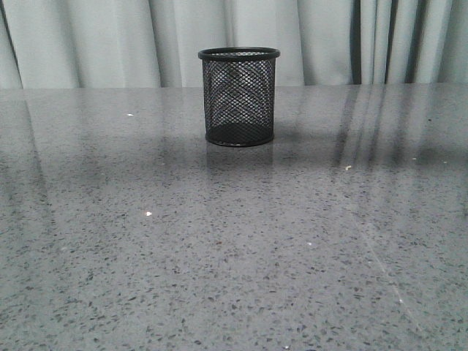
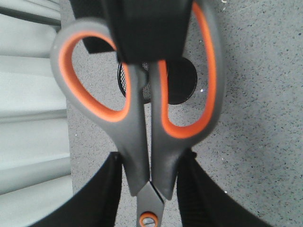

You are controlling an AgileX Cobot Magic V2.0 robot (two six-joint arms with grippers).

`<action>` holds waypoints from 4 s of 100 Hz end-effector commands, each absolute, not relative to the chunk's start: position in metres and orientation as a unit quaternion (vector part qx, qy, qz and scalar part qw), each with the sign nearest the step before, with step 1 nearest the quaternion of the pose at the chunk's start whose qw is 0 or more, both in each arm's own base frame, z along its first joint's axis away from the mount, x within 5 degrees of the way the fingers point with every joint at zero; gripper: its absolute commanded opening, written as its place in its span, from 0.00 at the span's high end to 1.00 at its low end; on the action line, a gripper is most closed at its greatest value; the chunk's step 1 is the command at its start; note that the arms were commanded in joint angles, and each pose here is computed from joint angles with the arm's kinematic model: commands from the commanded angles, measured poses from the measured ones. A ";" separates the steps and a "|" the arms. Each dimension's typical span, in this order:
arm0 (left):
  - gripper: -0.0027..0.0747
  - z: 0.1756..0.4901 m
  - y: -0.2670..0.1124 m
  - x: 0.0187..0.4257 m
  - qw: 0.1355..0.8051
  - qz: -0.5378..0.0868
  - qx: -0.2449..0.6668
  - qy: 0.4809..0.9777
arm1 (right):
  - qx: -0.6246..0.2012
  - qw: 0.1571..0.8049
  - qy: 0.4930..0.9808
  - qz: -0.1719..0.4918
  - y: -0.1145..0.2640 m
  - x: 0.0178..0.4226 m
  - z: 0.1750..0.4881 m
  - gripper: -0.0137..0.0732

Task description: Put scissors into bucket

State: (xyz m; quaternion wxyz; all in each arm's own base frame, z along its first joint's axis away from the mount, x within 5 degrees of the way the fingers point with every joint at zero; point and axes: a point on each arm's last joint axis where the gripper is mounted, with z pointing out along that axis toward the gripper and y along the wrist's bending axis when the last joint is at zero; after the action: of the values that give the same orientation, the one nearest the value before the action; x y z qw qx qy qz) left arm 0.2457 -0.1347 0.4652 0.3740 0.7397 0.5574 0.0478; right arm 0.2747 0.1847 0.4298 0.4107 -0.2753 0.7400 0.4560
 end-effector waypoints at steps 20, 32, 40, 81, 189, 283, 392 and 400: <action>0.79 0.487 -0.134 0.232 0.426 0.057 0.722 0.543 | -0.263 0.438 0.712 0.481 0.183 0.267 0.454 0.44; 0.79 0.487 -0.134 0.232 0.426 0.057 0.722 0.543 | -0.263 0.438 0.712 0.481 0.183 0.267 0.454 0.64; 0.79 0.487 -0.134 0.232 0.426 0.057 0.722 0.543 | -0.263 0.438 0.712 0.481 0.183 0.267 0.454 0.74; 0.62 0.493 -0.135 0.230 0.446 0.034 0.695 0.562 | -0.263 0.438 0.712 0.481 0.183 0.267 0.454 0.92; 0.33 0.553 -0.070 0.189 0.563 -0.062 0.313 0.762 | -0.259 0.448 0.839 0.167 0.110 0.258 0.512 0.90; 0.33 0.561 -0.055 0.174 0.580 -0.076 0.281 0.761 | -0.271 0.365 0.877 0.157 0.147 0.332 0.442 0.90; 0.56 0.562 -0.055 0.174 0.586 -0.075 0.278 0.757 | -0.244 0.485 0.825 0.157 0.114 0.272 0.523 0.93; 0.77 0.562 -0.055 0.174 0.586 -0.075 0.278 0.757 | -0.233 0.519 0.807 0.159 0.110 0.261 0.529 0.89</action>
State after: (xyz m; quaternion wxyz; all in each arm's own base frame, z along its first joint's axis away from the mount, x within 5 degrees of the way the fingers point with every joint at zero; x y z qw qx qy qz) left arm 0.1837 -0.0552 0.5458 0.5375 0.2951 0.7871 -0.0666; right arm 0.2853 0.1213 0.4990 0.4326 -0.2538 0.8511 0.1554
